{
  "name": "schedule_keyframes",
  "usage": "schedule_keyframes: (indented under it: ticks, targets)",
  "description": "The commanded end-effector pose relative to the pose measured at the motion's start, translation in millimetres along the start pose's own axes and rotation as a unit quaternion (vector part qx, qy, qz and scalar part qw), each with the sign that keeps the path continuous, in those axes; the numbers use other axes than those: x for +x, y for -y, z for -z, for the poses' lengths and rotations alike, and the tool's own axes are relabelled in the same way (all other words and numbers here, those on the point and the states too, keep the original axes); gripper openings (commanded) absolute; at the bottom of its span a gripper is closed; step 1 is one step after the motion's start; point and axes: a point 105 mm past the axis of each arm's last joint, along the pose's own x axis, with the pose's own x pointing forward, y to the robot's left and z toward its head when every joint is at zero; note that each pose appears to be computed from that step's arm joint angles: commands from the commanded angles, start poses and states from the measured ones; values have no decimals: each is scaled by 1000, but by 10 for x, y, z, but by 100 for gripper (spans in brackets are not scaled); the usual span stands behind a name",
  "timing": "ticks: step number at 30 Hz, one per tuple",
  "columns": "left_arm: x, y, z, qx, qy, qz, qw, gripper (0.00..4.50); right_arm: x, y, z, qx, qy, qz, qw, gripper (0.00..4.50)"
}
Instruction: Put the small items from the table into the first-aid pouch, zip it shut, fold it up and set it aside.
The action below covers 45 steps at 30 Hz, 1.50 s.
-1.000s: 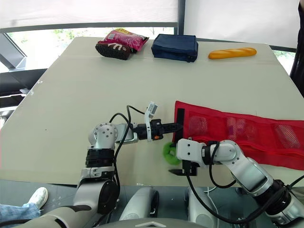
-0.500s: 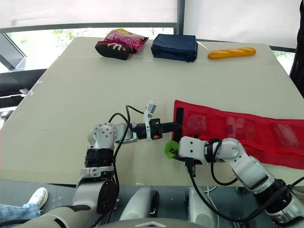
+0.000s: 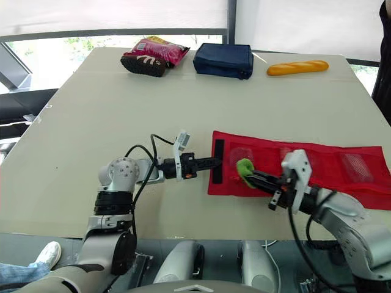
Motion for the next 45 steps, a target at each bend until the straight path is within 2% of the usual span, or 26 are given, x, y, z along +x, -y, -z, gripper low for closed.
schedule_keyframes:
  ticks: [1,11,15,18,22,28,32,33,34,36,39,41,42,45]
  targets:
    - [-139,-70,-42,29,2,-16,999,0,-241,111,-137,34,69,74,994,4]
    - [-384,-203,-68,67,-20,-41,997,0,-828,464,-19,139,178,240,944,4]
    - [-645,-344,-166,89,-16,-76,993,0,-1362,750,68,145,196,345,906,4]
    - [-763,-408,-213,100,-15,-90,991,0,-1603,859,73,144,207,382,889,4]
    - [-1028,-535,-396,112,12,-134,985,0,-2014,1059,24,136,230,457,848,4]
    - [-1207,-600,-558,124,34,-164,978,0,-2222,1247,86,127,227,531,807,4]
    - [-1217,-580,-585,127,35,-163,978,0,-2150,1276,131,124,217,537,806,4]
    - [-1212,-575,-584,128,34,-163,978,0,-2088,1254,119,121,215,524,815,56]
    - [-1207,-571,-583,129,33,-163,978,0,-2035,1230,103,119,215,511,823,73]
    - [-1196,-563,-581,130,32,-163,978,0,-1970,1188,65,118,220,488,836,151]
    - [-1193,-545,-584,132,32,-163,977,0,-1941,1114,-34,120,236,451,852,305]
    - [-1223,-543,-600,134,33,-169,976,0,-1878,1014,-69,120,229,412,874,419]
    - [-1254,-544,-615,135,36,-174,975,0,-1806,946,-48,119,209,390,889,443]
    - [-1339,-559,-653,137,43,-188,972,0,-1609,803,87,113,138,348,921,443]
